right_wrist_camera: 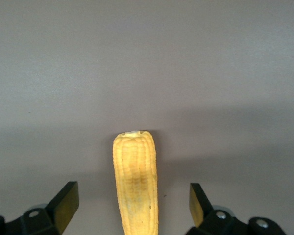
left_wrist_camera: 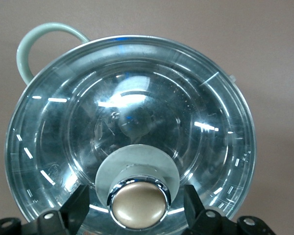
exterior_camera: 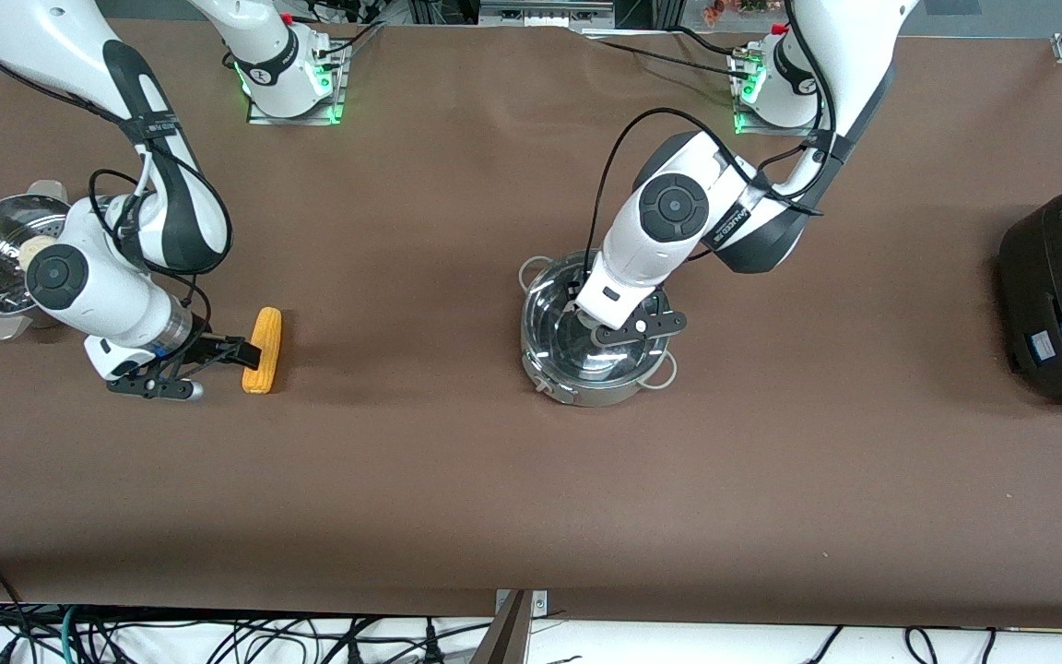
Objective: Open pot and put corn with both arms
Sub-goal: 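Grasp the lid knob with the left gripper while the right gripper grasps corn, then lift the lid with the left gripper while the right gripper lifts the corn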
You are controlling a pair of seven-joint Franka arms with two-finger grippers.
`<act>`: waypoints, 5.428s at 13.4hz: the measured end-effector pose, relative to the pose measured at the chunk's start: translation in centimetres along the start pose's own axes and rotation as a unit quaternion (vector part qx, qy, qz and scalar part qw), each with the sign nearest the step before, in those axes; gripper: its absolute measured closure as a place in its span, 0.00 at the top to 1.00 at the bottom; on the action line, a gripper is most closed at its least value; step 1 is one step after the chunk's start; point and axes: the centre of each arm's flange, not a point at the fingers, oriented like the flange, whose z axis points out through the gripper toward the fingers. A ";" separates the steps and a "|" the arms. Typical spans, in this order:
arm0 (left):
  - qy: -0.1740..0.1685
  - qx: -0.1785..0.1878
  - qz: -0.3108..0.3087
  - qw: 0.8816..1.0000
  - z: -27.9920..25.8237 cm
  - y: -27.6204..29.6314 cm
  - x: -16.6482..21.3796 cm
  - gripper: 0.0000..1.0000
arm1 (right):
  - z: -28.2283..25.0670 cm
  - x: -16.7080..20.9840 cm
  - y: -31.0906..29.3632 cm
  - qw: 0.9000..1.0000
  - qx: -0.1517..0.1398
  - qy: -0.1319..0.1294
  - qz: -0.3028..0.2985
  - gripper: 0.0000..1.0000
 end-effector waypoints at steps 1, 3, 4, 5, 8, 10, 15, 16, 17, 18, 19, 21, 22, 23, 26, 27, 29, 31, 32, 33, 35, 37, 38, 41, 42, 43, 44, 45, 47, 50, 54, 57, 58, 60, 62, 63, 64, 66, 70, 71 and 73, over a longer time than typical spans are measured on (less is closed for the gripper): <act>-0.002 0.001 0.000 1.000 0.3 0.0 0.0 0.86 | 0.5 -0.1 -0.2 1.000 0.001 0.000 0.001 1.00; -0.004 0.001 -0.001 1.000 0.5 0.0 0.1 0.83 | 1.7 -0.2 -0.7 1.000 0.004 0.004 -0.002 1.00; -0.003 0.001 -0.001 1.000 0.4 0.0 0.1 0.81 | 2.5 -0.4 -0.8 1.000 0.006 0.007 -0.002 1.00; -0.002 0.000 -0.001 1.000 0.3 0.0 0.1 0.81 | 3.4 -0.5 -0.9 1.000 0.007 0.011 -0.003 1.00; -0.002 -0.001 -0.001 1.000 0.3 0.1 0.2 0.82 | 5.6 -1.3 -1.4 1.000 0.012 0.015 -0.007 1.00; -0.002 -0.001 -0.001 1.000 0.2 0.1 0.2 0.82 | 6.3 -1.5 -1.6 1.000 0.012 0.013 -0.008 1.00; -0.005 0.005 -0.002 1.000 -0.9 0.2 0.4 0.82 | 6.5 -1.6 -1.5 1.000 0.012 0.012 -0.007 1.00; -0.006 0.006 -0.002 1.000 -1.4 0.3 0.5 0.82 | 6.6 -1.7 -1.5 1.000 0.012 0.011 -0.008 1.00; -0.006 0.006 -0.002 1.000 -1.6 0.3 0.6 0.82 | 6.8 -1.9 -1.5 1.000 0.012 0.008 -0.009 1.00; -0.006 0.006 -0.003 1.000 -1.6 0.3 0.6 0.82 | 7.1 -2.2 -1.4 1.000 0.011 0.004 -0.012 1.00; -0.006 0.007 -0.003 1.000 -1.6 0.3 0.6 0.81 | 7.4 -2.5 -1.4 1.000 0.010 0.000 -0.014 1.00; -0.007 0.008 -0.003 1.000 -1.6 0.2 0.6 0.81 | 7.8 -2.9 -1.3 1.000 0.009 -0.005 -0.018 1.00; -0.007 0.008 -0.003 1.000 -1.5 0.2 0.6 0.79 | 7.9 -2.9 -1.3 1.000 0.009 -0.006 -0.023 1.00; -0.008 0.009 -0.003 1.000 -1.5 0.2 0.6 0.78 | 7.9 -2.9 -1.1 0.999 0.009 -0.005 -0.031 1.00; -0.008 0.009 -0.004 1.000 -1.5 0.2 0.6 0.78 | 7.8 -2.6 0.4 0.999 0.003 -0.004 -0.051 0.97; -0.009 0.009 -0.004 1.000 -1.4 0.2 0.6 0.78 | 7.8 -2.6 0.7 0.998 0.002 -0.003 -0.057 0.94; -0.010 0.010 -0.004 1.000 -1.2 0.2 0.6 0.78 | 7.8 -2.6 0.8 0.998 0.002 -0.003 -0.059 0.70; -0.013 0.011 -0.004 1.000 -0.8 0.1 0.7 0.78 | 7.8 -2.5 0.8 0.998 0.002 -0.002 -0.060 0.49; -0.014 0.012 -0.005 1.000 -0.7 0.1 0.7 0.78 | 7.7 -2.5 0.7 0.998 0.002 -0.001 -0.060 0.44; -0.015 0.012 -0.005 1.000 -0.6 0.1 0.7 0.75 | 7.7 -2.5 0.7 0.998 0.002 -0.001 -0.060 0.44; -0.015 0.012 -0.005 1.000 -0.5 0.1 0.7 0.74 | 7.7 -2.5 0.7 0.998 0.002 -0.001 -0.060 0.44; -0.015 0.012 -0.005 1.000 -0.5 0.1 0.7 0.72 | 7.6 -2.5 0.7 0.998 0.002 -0.001 -0.060 0.44; -0.015 0.012 -0.005 1.000 -0.5 0.1 0.7 0.70 | 7.5 -2.4 0.7 0.998 0.002 0.001 -0.061 0.44; -0.015 0.012 -0.005 1.000 -0.5 0.1 0.7 0.71 | 5.2 -1.9 0.3 0.998 0.004 0.018 -0.063 0.33; -0.015 0.012 -0.005 1.000 -0.5 0.1 0.7 0.71 | 4.0 -1.8 0.2 0.998 0.004 0.022 -0.064 0.33; -0.015 0.012 -0.005 1.000 -0.5 0.1 0.7 0.71 | 2.9 -1.7 0.0 0.998 0.003 0.024 -0.065 0.33; -0.015 0.012 -0.005 1.000 -0.5 0.1 0.7 0.71 | 1.8 -1.7 0.0 0.997 0.003 0.025 -0.066 0.33; -0.015 0.012 -0.005 1.000 -0.6 0.1 0.7 0.70 | 0.9 -1.7 -0.1 0.997 0.003 0.025 -0.067 0.33; -0.014 0.011 -0.005 1.000 -0.6 0.1 0.7 0.67 | -0.9 -1.5 -0.1 0.997 0.001 0.020 -0.068 0.33; -0.012 0.008 -0.003 1.000 -0.9 0.4 0.7 0.58 | -3.1 -0.8 -0.3 0.998 0.000 0.016 -0.069 0.33; -0.011 0.008 -0.003 1.000 -1.0 0.5 0.6 0.51 | -3.5 -0.5 -0.3 0.997 0.001 0.017 -0.070 0.33; -0.011 0.008 -0.003 1.000 -1.0 0.5 0.6 0.51 | -3.6 -0.5 -0.4 0.997 0.001 0.019 -0.070 0.33; -0.011 0.008 -0.003 1.000 -1.0 0.5 0.6 0.51 | -3.6 -0.5 -0.4 0.997 0.001 0.019 -0.070 0.33; -0.010 0.008 -0.002 1.000 -1.0 0.5 0.6 0.51 | -3.6 -0.4 -0.4 0.997 0.001 0.019 -0.070 0.33; -0.010 0.009 -0.002 1.000 -1.2 0.4 0.6 0.51 | -4.1 -0.2 -0.4 0.997 0.000 0.012 -0.071 0.33; -0.010 0.012 -0.003 1.000 -1.5 0.3 0.6 0.51 | -4.7 0.1 -0.5 0.997 0.000 0.006 -0.071 0.33; -0.012 0.019 -0.004 1.000 -2.1 0.0 0.6 0.51 | -5.5 0.4 -0.6 0.997 -0.001 0.001 -0.071 0.33; -0.013 0.035 -0.009 0.999 -4.3 -1.0 0.4 0.51 | -6.8 1.0 -0.7 0.997 -0.001 -0.005 -0.071 0.33; 0.001 0.045 -0.017 0.999 -9.2 -3.2 0.5 0.51 | -9.0 1.4 -1.6 0.997 0.001 -0.015 -0.077 0.33; 0.002 0.046 -0.012 0.999 -9.9 -3.6 0.7 0.51 | -9.8 1.2 -2.5 0.997 0.004 -0.018 -0.073 0.33; 0.003 0.048 0.010 0.999 -10.9 -5.1 1.5 0.51 | -11.8 0.5 -5.9 0.999 0.013 -0.014 -0.046 0.33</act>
